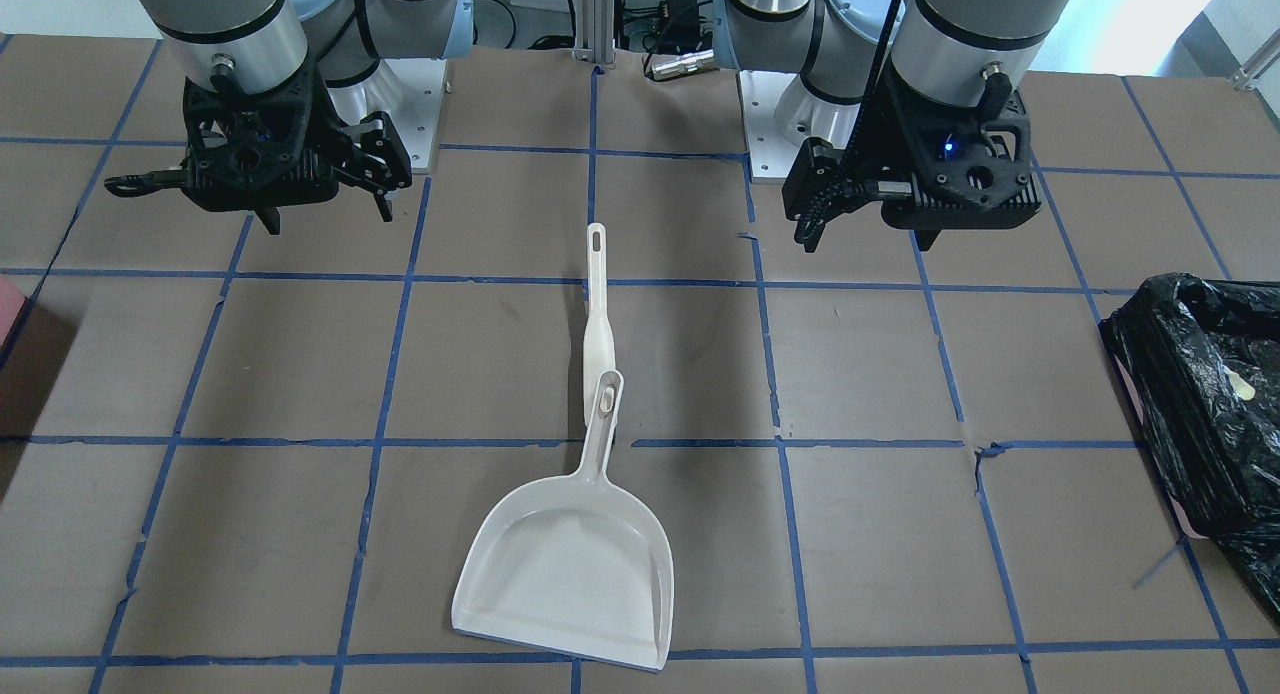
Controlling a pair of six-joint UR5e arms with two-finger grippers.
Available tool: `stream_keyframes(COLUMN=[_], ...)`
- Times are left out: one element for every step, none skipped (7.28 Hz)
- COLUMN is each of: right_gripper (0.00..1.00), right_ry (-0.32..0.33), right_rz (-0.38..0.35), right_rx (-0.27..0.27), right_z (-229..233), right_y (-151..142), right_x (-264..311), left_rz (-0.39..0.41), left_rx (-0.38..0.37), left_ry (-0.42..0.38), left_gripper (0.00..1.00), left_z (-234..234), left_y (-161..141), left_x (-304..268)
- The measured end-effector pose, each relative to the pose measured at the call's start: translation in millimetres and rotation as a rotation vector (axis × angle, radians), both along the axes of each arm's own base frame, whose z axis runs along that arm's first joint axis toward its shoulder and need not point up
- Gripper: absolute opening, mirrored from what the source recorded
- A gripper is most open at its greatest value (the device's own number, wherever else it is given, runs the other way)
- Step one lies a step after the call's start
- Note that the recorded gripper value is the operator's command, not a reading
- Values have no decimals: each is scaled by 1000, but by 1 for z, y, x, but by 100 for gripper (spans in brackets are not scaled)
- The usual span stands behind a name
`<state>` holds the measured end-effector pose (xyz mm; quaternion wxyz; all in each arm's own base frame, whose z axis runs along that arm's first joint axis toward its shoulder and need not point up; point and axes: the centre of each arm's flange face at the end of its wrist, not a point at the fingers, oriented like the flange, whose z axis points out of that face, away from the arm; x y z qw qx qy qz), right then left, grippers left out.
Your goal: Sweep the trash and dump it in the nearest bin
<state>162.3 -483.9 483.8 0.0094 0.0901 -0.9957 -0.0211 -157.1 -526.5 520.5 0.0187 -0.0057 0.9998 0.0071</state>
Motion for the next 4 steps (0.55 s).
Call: stream_keyframes(right_gripper=[100, 100, 100, 100], right_ry=[0, 0, -1, -3], right_rz=[0, 0, -1, -1], right_rx=[0, 0, -1, -1], right_z=[0, 0, 0, 0], right_y=[0, 0, 0, 0], right_x=[0, 0, 0, 0], left_rz=[2, 6, 11, 13], left_rx=[-1, -2, -2, -2], left_ry=[2, 12, 27, 34], left_gripper=[100, 100, 100, 100], left_z=[0, 1, 2, 2], left_y=[0, -1, -2, -2], left_x=[0, 1, 2, 3])
